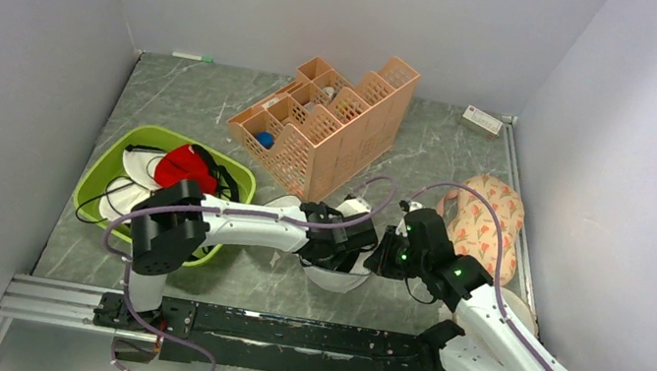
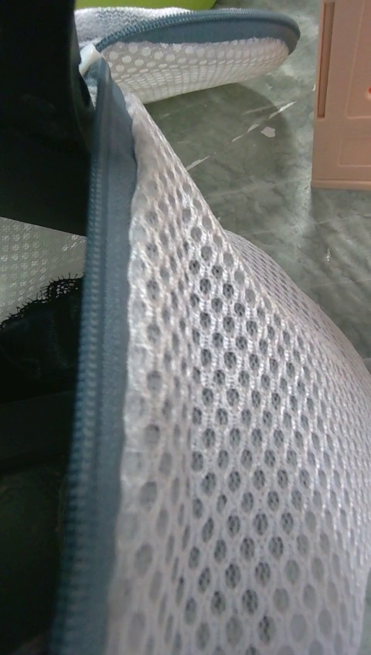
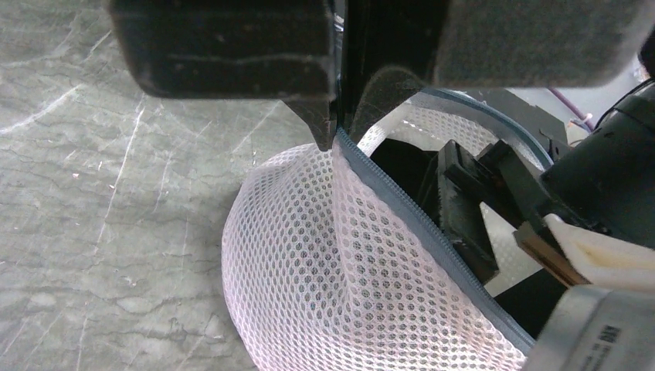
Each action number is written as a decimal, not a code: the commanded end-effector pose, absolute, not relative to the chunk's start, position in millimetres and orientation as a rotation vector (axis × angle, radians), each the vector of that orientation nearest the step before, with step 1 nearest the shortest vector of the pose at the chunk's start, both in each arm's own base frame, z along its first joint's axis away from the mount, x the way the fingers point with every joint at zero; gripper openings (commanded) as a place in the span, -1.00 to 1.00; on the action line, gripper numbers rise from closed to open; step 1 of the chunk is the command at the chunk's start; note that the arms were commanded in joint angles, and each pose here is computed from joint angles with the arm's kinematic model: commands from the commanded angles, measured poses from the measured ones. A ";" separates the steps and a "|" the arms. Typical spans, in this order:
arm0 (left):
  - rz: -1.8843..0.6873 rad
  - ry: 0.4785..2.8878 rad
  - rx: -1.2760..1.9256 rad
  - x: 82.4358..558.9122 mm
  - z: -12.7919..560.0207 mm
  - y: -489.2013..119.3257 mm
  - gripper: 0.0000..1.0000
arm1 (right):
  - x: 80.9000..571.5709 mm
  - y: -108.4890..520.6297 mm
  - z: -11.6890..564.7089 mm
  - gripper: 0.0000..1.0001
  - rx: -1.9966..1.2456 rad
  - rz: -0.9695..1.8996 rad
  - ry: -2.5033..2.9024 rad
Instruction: Unzip the laundry bag and remove the bra
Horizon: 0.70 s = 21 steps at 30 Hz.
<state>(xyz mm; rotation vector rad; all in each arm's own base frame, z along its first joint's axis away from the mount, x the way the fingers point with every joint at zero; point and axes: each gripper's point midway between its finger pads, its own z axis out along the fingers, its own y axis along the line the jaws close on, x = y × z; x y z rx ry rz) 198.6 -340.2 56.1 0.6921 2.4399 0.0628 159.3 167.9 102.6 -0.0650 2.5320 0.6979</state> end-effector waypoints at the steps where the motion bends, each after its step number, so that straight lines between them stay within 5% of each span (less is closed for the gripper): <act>1: 0.049 2.453 0.732 195.5 39.4 -349.3 0.50 | 157.6 166.4 97.9 -1.00 -0.086 0.682 2.543; 15: -0.235 2.412 0.713 185.2 90.7 -374.6 -0.80 | 156.7 167.2 97.4 -1.00 -0.088 0.691 2.543; 21: -0.436 2.341 0.693 176.9 137.7 -383.3 -0.86 | 157.9 167.8 98.6 -1.00 -0.085 0.693 2.539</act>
